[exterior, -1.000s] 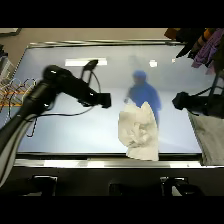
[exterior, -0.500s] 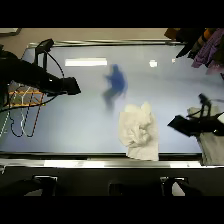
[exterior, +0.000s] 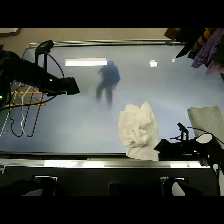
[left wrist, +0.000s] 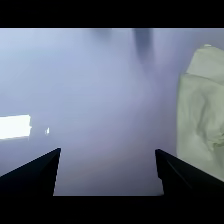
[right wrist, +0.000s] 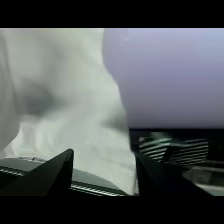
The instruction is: Fold the clothes and pants, and hang the long-sleeved shirts on hangers.
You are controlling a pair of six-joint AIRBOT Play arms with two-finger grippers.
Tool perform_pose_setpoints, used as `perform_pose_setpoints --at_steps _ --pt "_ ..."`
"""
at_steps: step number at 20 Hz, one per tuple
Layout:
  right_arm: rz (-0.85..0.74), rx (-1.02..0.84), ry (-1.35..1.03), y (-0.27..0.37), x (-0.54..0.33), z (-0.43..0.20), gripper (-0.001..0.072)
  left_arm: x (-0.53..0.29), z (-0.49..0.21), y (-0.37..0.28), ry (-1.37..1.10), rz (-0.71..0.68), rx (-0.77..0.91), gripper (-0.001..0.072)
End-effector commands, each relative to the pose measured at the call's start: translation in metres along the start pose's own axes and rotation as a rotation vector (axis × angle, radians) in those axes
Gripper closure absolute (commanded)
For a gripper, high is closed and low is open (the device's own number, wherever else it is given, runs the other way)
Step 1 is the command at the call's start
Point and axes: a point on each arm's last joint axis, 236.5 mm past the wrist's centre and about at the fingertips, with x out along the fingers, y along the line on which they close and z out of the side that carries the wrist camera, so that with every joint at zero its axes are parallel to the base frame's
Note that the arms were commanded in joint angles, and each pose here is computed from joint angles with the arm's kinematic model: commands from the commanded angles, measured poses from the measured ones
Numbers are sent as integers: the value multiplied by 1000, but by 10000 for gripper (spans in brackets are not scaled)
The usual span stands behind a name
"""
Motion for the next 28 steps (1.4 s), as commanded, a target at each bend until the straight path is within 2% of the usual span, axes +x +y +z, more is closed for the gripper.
perform_pose_setpoints --at_steps 1,12,15,16,17,18,19,23,25,28 --pt "-16 -1 -17 -8 8 0 281 0 0 1 0 2 0 30" --pt "6 106 61 -15 30 -10 301 0 1 1 -1 1 0 30" --pt "15 127 68 -16 35 -8 508 0 1 0 -5 0 0 31" --pt "16 121 69 -16 35 -8 613 0 3 0 -12 -2 -1 32" --pt "18 119 70 -15 34 -8 678 1 5 0 -17 -4 -2 42" --pt "23 116 72 -13 32 -7 679 5 6 -1 -13 -14 -8 98" --pt "32 108 71 -10 29 -5 679 12 7 -4 -7 -41 -24 122" --pt "68 69 42 9 10 7 679 82 2 -38 71 -263 -121 122" --pt "80 52 20 17 2 11 679 130 -7 -49 129 -340 -199 121" --pt "85 36 5 21 -3 11 679 187 -25 -84 218 -461 -231 122"
